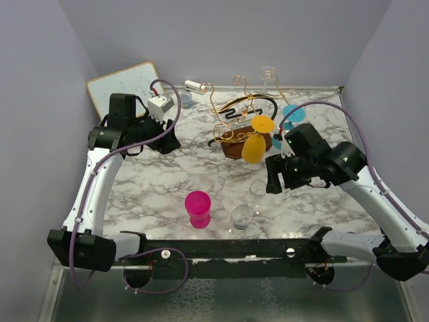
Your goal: Place the wine glass upside down on the wine glass rack
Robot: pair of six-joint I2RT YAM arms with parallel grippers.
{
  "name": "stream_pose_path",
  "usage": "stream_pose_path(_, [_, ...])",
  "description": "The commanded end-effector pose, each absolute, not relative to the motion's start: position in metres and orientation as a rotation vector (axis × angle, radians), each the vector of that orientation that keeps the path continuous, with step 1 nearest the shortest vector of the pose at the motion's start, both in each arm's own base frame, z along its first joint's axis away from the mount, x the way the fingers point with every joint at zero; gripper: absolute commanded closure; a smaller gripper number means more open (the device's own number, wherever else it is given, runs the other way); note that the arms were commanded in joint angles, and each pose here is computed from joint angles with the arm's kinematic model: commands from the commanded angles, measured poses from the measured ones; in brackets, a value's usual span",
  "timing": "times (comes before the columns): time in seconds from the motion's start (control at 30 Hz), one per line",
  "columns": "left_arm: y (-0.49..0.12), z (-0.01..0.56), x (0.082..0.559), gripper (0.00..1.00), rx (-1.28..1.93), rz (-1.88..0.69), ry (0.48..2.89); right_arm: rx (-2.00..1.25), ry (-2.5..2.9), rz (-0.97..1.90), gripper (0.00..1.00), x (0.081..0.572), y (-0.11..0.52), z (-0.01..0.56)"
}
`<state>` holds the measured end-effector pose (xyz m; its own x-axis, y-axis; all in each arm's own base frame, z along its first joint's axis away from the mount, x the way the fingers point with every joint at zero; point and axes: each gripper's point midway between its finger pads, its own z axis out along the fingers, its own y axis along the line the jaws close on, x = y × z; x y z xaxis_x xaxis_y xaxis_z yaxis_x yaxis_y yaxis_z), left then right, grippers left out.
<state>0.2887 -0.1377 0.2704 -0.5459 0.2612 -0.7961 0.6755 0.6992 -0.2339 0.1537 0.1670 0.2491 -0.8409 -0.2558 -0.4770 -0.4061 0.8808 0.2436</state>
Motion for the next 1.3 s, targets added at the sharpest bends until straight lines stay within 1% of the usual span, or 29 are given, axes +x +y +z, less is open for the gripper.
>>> stream_pose_path(0.0, [-0.127, 0.287, 0.285, 0.39, 0.68, -0.639, 2.071, -0.434, 2.62, 0.452, 0.32, 0.146, 0.158, 0.236])
stream_pose_path(0.07, [-0.126, 0.28, 0.28, 0.39, 0.658, -0.681, 2.083, -0.458, 2.631, 0.444, 0.33, 0.148, 0.159, 0.228])
stream_pose_path(0.17, [-0.122, 0.281, 0.277, 0.39, 0.642, -0.696, 2.074, -0.476, 2.637, 0.45, 0.31, 0.152, 0.165, 0.22])
stream_pose_path(0.3, [-0.116, 0.281, 0.275, 0.39, 0.618, -0.684, 2.074, -0.462, 2.567, 0.454, 0.29, 0.166, 0.171, 0.232])
stream_pose_path(0.5, [-0.114, 0.28, 0.272, 0.38, 0.608, -0.685, 2.071, -0.463, 2.538, 0.434, 0.28, 0.172, 0.17, 0.237])
stream_pose_path(0.6, [-0.114, 0.279, 0.272, 0.38, 0.602, -0.688, 2.075, -0.449, 2.529, 0.445, 0.31, 0.177, 0.175, 0.231])
stream_pose_path(0.73, [-0.115, 0.282, 0.272, 0.38, 0.605, -0.693, 2.066, -0.449, 2.536, 0.47, 0.33, 0.182, 0.183, 0.222])
stream_pose_path(0.87, [-0.114, 0.281, 0.272, 0.38, 0.604, -0.686, 2.068, -0.467, 2.53, 0.449, 0.42, 0.19, 0.187, 0.219])
stream_pose_path(1.07, [-0.115, 0.281, 0.271, 0.38, 0.607, -0.688, 2.059, -0.489, 2.558, 0.434, 0.44, 0.192, 0.19, 0.208])
stream_pose_path(1.13, [-0.115, 0.281, 0.271, 0.38, 0.608, -0.688, 2.059, -0.505, 2.571, 0.442, 0.56, 0.191, 0.192, 0.203])
stream_pose_path(1.17, [-0.115, 0.28, 0.271, 0.38, 0.607, -0.687, 2.059, -0.508, 2.581, 0.442, 0.58, 0.19, 0.192, 0.2])
stream_pose_path(1.27, [-0.115, 0.28, 0.269, 0.38, 0.607, -0.691, 2.059, -0.518, 2.61, 0.426, 0.58, 0.188, 0.191, 0.192])
